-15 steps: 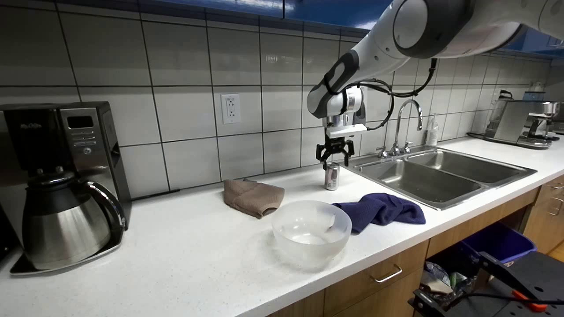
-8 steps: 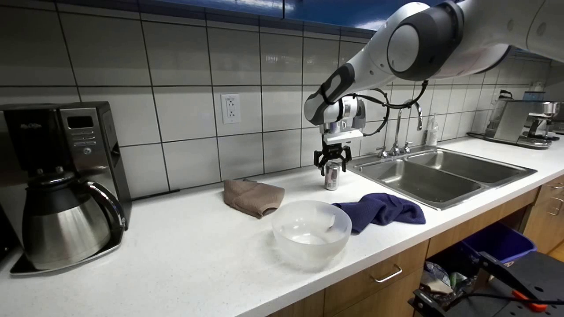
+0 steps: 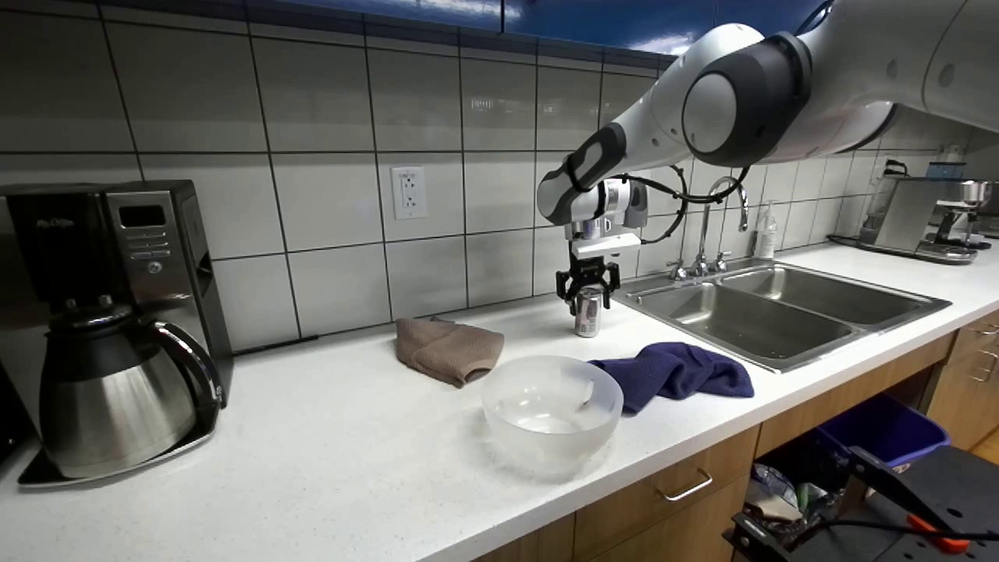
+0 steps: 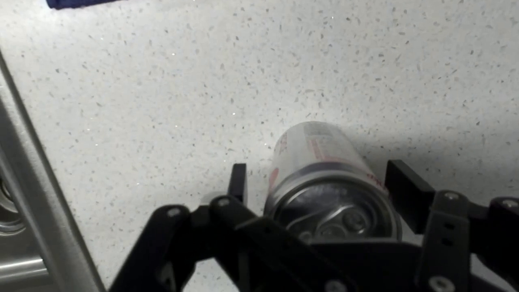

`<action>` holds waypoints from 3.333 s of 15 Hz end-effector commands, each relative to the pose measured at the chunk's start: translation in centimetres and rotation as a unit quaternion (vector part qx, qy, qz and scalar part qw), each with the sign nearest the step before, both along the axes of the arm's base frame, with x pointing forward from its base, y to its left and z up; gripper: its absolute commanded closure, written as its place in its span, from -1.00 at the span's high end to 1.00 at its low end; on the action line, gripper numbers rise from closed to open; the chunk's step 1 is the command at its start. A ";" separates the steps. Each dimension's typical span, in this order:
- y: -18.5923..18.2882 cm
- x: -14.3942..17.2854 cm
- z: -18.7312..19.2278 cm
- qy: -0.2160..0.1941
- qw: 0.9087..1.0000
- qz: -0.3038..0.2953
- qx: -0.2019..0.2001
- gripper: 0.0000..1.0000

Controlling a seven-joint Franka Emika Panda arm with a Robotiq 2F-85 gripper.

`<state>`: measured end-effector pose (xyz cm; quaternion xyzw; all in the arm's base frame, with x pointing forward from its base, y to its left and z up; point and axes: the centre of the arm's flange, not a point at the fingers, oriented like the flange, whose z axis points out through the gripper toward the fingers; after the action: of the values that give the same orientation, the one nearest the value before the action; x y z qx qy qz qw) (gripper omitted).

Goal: Put the grey can in the plastic bowl

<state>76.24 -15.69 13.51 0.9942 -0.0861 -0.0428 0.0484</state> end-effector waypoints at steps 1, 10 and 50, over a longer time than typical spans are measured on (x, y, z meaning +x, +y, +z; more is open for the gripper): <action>-0.7 2.1 0.2 0.000 1.000 -0.005 0.007 0.12; 0.3 -1.5 5.5 -0.029 0.999 -0.008 0.034 -0.22; 11.3 -29.1 15.4 -0.033 0.992 0.107 0.063 -0.22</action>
<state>47.72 -5.44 27.52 0.9998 -0.0051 -0.0173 -0.0101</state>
